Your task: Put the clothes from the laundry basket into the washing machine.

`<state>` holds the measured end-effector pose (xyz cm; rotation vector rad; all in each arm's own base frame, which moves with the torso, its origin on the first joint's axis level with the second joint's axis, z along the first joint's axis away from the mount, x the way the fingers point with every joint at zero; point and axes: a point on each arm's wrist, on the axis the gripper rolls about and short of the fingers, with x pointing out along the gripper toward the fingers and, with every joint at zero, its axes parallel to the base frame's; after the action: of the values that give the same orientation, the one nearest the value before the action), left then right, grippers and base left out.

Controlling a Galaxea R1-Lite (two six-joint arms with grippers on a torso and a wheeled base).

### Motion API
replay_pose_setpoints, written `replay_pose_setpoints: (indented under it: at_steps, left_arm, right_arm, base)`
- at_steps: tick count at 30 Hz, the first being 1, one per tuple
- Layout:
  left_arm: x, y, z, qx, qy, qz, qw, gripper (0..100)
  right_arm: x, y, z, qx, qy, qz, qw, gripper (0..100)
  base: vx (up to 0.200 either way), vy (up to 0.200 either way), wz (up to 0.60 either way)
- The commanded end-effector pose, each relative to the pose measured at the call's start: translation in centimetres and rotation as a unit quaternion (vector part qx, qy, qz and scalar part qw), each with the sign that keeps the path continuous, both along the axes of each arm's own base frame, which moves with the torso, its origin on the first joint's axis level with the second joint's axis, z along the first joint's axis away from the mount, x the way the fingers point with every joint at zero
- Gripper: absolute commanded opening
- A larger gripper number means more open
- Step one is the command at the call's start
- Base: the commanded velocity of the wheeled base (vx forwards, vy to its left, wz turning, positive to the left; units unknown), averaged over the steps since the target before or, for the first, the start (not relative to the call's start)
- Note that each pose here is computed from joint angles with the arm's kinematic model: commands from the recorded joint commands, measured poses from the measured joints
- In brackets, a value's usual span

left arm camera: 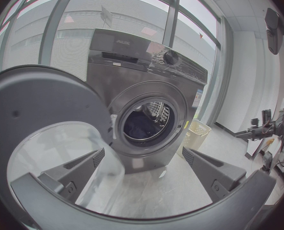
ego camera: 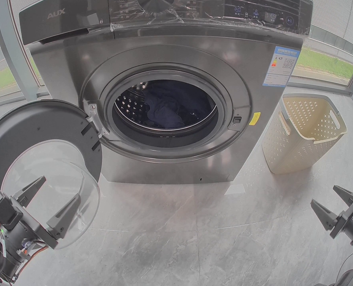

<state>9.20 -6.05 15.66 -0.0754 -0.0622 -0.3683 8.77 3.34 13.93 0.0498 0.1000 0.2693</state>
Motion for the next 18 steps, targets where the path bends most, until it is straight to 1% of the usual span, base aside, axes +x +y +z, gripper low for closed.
replay_pose_setpoints:
  at_steps: [1, 2, 3, 4, 5, 6, 8, 9, 11, 14, 16, 17, 18]
  left_arm:
    - [-3.6, 3.4, -0.2, -0.009, -0.023, 0.049, 0.9985, 100]
    - [-4.4, 4.3, -1.0, 0.003, -0.007, 0.080, 0.9967, 100]
    - [-4.6, 4.5, -1.2, 0.005, -0.004, 0.090, 0.9960, 100]
    - [-4.7, 4.6, -1.3, 0.006, -0.002, 0.093, 0.9957, 100]
    - [-5.3, 5.0, -1.6, 0.006, 0.000, 0.103, 0.9946, 100]
    - [-5.3, 5.0, -1.6, 0.006, 0.000, 0.103, 0.9946, 100]
    - [-6.7, 5.6, -2.2, -0.004, -0.012, 0.114, 0.9935, 100]
    - [-7.0, 5.8, -2.3, -0.005, -0.015, 0.120, 0.9927, 100]
    - [-8.0, 6.1, -3.1, 0.000, -0.011, 0.130, 0.9914, 100]
    - [-9.4, 6.3, -4.8, 0.014, 0.006, 0.127, 0.9918, 100]
    - [-10.3, 6.3, -6.2, 0.018, 0.020, 0.124, 0.9920, 100]
    - [-10.8, 6.2, -7.0, 0.022, 0.031, 0.121, 0.9919, 100]
    - [-10.8, 6.2, -7.4, 0.020, 0.044, 0.117, 0.9919, 100]
  right_arm:
    - [-5.7, -2.6, -0.9, -0.002, -0.055, -0.047, 0.9974, 100]
    - [-7.1, -3.2, -1.8, -0.009, -0.046, -0.074, 0.9961, 100]
    - [-7.6, -3.4, -2.1, -0.010, -0.043, -0.084, 0.9954, 100]
    - [-7.8, -3.4, -2.2, -0.010, -0.043, -0.088, 0.9951, 100]
    - [-8.6, -3.6, -2.8, -0.013, -0.039, -0.101, 0.9940, 100]
    - [-8.6, -3.6, -2.8, -0.013, -0.039, -0.101, 0.9940, 100]
    - [-9.9, -3.7, -4.2, -0.015, -0.033, -0.119, 0.9923, 100]
    - [-10.0, -3.8, -4.5, -0.015, -0.033, -0.122, 0.9919, 100]
    - [-10.4, -3.8, -5.5, -0.017, -0.029, -0.127, 0.9914, 100]
    - [-10.3, -3.8, -5.7, -0.012, -0.029, -0.122, 0.9921, 100]
    - [-10.3, -3.7, -5.8, -0.012, -0.026, -0.113, 0.9932, 100]
    - [-10.3, -3.6, -5.8, -0.013, -0.025, -0.095, 0.9951, 100]
    - [-10.4, -3.6, -5.9, -0.015, -0.024, -0.078, 0.9965, 100]
  base:
    - [-0.200, 0.000, 0.00]
    - [-0.200, 0.000, 0.00]
    - [-0.200, 0.000, 0.00]
    - [-0.200, 0.000, 0.00]
    - [-0.200, 0.000, 0.00]
    - [-0.200, 0.000, 0.00]
    - [-0.200, 0.000, 0.00]
    - [-0.200, 0.000, 0.00]
    - [-0.200, 0.000, 0.00]
    - [-0.200, 0.000, 0.00]
    - [0.000, 0.000, 0.00]
    - [0.000, 0.000, 0.00]
    - [0.000, 0.000, 0.00]
